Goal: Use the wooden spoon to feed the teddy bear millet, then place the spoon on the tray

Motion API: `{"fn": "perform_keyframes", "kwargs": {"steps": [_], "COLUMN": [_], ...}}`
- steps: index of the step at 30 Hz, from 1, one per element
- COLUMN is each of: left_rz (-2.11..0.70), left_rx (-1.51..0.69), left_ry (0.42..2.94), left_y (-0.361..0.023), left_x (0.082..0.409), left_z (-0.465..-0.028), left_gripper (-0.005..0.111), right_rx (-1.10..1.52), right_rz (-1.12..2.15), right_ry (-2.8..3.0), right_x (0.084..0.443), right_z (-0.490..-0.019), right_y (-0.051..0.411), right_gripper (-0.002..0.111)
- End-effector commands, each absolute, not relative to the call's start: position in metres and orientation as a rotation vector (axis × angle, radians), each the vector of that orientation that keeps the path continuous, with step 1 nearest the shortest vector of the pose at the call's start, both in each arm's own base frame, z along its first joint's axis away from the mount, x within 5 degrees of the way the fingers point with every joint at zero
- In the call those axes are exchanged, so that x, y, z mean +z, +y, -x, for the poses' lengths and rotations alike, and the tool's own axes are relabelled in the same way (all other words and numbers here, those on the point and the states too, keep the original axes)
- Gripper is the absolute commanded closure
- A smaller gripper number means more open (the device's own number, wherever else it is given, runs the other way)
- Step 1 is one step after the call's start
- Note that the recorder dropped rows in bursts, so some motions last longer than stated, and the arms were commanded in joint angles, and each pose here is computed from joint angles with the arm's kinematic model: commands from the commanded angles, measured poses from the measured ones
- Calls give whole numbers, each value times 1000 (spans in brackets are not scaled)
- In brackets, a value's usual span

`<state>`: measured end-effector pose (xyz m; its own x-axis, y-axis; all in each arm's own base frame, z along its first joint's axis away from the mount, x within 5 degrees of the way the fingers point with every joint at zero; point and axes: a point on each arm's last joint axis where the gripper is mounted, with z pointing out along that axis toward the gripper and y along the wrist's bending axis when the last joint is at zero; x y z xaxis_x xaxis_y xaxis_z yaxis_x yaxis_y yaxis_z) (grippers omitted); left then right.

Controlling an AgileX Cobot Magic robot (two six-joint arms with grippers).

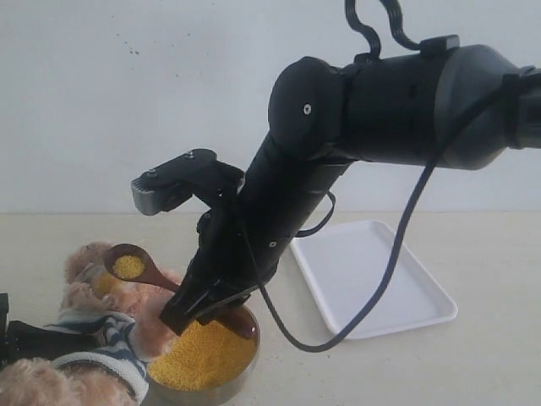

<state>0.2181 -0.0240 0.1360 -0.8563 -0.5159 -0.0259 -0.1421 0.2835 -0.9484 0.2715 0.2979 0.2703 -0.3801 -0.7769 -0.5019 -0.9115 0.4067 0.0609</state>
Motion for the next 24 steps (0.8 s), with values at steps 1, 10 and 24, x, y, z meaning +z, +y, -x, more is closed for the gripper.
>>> {"fn": "perform_keyframes", "kwargs": {"steps": [1,10,24], "left_rz": [586,586,575], "left_rx": [-1625,-1626,-1629], "left_ry": [2188,2188,2184], "left_y": [-25,-25,-25], "left_x": [141,141,141], "left_z": [-217,-217,-217], "left_gripper": [103,103,103], "right_rx": [406,127,-18], "right_rz": [1476,1589,1596], "right_ry": [2167,2002,1946], "right_x": [275,267,267], "right_z": [-269,-256,-255], "right_y": [307,329,332], "right_gripper": [109,109,109]}}
